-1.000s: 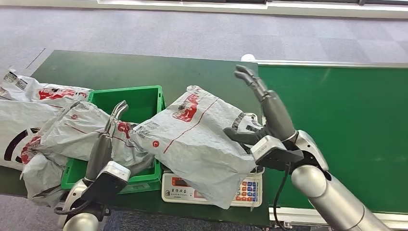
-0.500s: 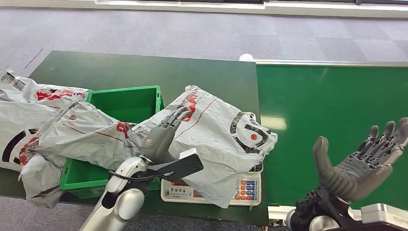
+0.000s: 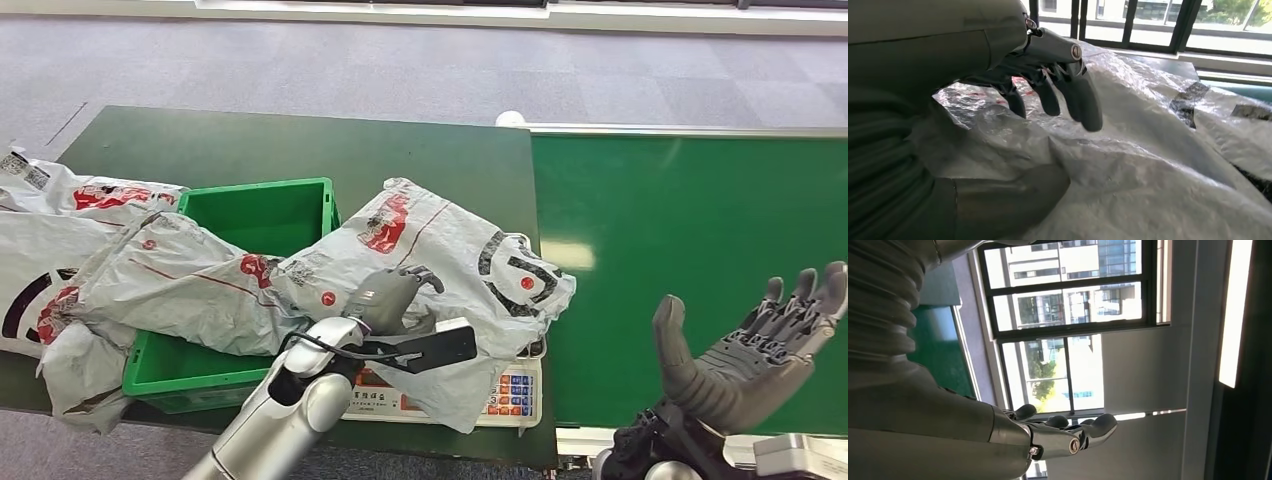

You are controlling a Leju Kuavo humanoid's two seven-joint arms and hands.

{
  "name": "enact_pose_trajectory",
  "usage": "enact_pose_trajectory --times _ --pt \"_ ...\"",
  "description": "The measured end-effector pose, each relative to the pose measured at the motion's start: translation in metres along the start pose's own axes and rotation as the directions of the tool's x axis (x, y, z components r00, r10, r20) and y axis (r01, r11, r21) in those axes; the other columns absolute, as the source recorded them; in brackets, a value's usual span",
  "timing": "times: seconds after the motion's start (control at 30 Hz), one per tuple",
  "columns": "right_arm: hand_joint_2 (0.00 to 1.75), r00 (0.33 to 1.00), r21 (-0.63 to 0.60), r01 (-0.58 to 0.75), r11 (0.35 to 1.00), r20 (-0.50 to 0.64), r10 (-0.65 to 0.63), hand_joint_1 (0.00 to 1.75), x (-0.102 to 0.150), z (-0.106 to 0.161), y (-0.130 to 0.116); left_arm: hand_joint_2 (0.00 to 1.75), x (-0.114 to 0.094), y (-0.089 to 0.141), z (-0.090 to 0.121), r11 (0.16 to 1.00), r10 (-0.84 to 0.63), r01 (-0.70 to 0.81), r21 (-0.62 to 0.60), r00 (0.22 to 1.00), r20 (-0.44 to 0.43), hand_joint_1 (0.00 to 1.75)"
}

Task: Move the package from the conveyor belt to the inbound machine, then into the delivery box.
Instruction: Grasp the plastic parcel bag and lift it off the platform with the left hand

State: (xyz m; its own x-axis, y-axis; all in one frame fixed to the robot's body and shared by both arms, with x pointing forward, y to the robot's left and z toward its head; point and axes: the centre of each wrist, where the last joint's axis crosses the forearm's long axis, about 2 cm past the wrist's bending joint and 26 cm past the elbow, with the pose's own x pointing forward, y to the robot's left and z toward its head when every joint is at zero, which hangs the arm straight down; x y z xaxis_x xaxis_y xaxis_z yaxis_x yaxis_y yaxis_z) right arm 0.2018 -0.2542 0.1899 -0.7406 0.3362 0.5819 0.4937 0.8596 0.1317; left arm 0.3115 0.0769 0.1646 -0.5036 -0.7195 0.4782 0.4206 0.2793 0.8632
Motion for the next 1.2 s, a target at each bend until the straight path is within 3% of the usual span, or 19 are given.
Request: enact_pose_trajectory --times 0.23,0.43,0.57,0.83,1.0,1.1,1.2 --pt "1.75 1.0 -0.023 0.005 1.0 0.024 -0.005 0.0 0.007 -0.004 0.004 1.75 0.012 -0.011 -0.024 0.978 -0.205 0.2 -0.059 0.974 -0.093 1.75" --pt "1.75 0.999 -0.039 0.01 0.999 0.034 -0.009 0.0 0.011 -0.006 0.006 1.75 0.008 -0.015 -0.031 0.973 -0.223 0.215 -0.085 0.969 -0.109 1.75" --pt "1.75 0.999 -0.046 0.007 0.999 0.037 -0.005 0.0 0.011 -0.008 0.005 1.75 0.006 -0.007 -0.03 0.98 -0.197 0.194 -0.038 0.975 -0.102 1.75" --pt "1.75 0.999 -0.065 -0.006 0.998 0.051 0.009 0.0 0.013 -0.011 0.002 1.75 0.014 0.046 -0.02 0.974 -0.112 0.117 0.193 0.993 -0.034 1.75" --pt "1.75 0.997 -0.096 -0.029 0.995 0.068 0.036 0.0 0.015 -0.016 0.001 1.75 0.019 0.096 -0.002 0.9 -0.084 0.065 0.43 0.996 0.025 1.75" --pt "1.75 0.995 -0.131 -0.049 0.99 0.077 0.059 0.0 0.016 -0.02 0.0 1.75 0.014 0.133 0.014 0.825 -0.097 0.075 0.56 0.995 0.009 1.75" --pt "1.75 0.994 -0.158 -0.057 0.986 0.078 0.07 0.0 0.016 -0.023 -0.001 1.75 0.0 0.161 0.026 0.747 -0.115 0.134 0.651 0.991 -0.072 1.75"
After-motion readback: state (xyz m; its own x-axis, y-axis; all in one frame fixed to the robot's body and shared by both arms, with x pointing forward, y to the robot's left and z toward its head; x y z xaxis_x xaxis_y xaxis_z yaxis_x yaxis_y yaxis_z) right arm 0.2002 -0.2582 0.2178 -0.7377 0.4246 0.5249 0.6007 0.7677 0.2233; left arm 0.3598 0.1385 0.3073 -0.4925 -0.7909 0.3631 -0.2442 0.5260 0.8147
